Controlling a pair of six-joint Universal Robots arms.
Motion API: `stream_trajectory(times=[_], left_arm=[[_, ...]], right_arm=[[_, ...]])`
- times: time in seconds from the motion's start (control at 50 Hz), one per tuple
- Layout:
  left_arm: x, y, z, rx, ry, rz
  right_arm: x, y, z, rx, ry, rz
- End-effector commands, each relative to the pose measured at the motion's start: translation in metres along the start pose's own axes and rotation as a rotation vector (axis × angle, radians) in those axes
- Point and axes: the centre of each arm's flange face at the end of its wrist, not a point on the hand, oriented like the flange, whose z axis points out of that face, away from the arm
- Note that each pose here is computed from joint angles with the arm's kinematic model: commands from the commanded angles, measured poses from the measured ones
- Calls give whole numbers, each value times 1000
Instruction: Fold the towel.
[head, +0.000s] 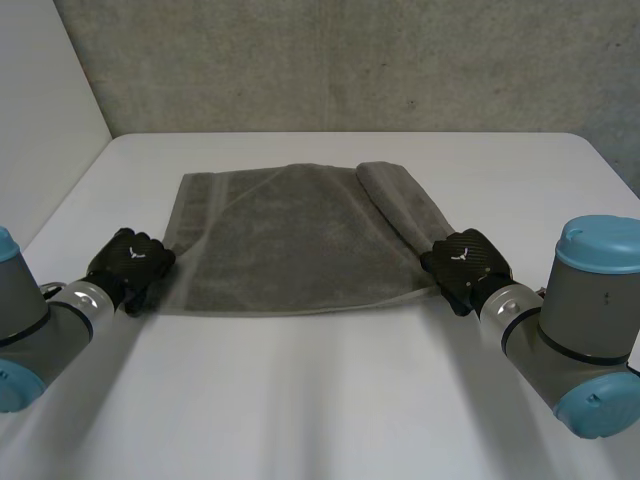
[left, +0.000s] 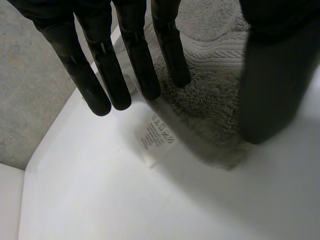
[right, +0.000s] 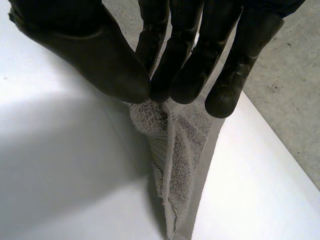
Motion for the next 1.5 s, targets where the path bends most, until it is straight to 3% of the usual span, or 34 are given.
stream_trajectory(times=[0.02,0.5,0.74,0.88,0.96,1.14,1.5], left_arm=[[1,0,3,5,1,-2],[-1,-10,3,16,-21,-3],[-20,-36,-16,65,-88,-149],[-26,-42,-26,58,-119,-226],[-20,-39,-30,24,-104,-269],[-19,-36,-28,14,-101,-276],[-21,-37,-29,19,-109,-276]], right_arm=[[0,-1,0,1,-2,0],[5,0,2,0,18,1],[28,-17,-15,-6,50,4],[30,-17,-32,-138,-115,61],[36,-16,-30,-136,-110,85],[39,4,-11,-84,-28,108],[48,35,-28,-126,21,217]])
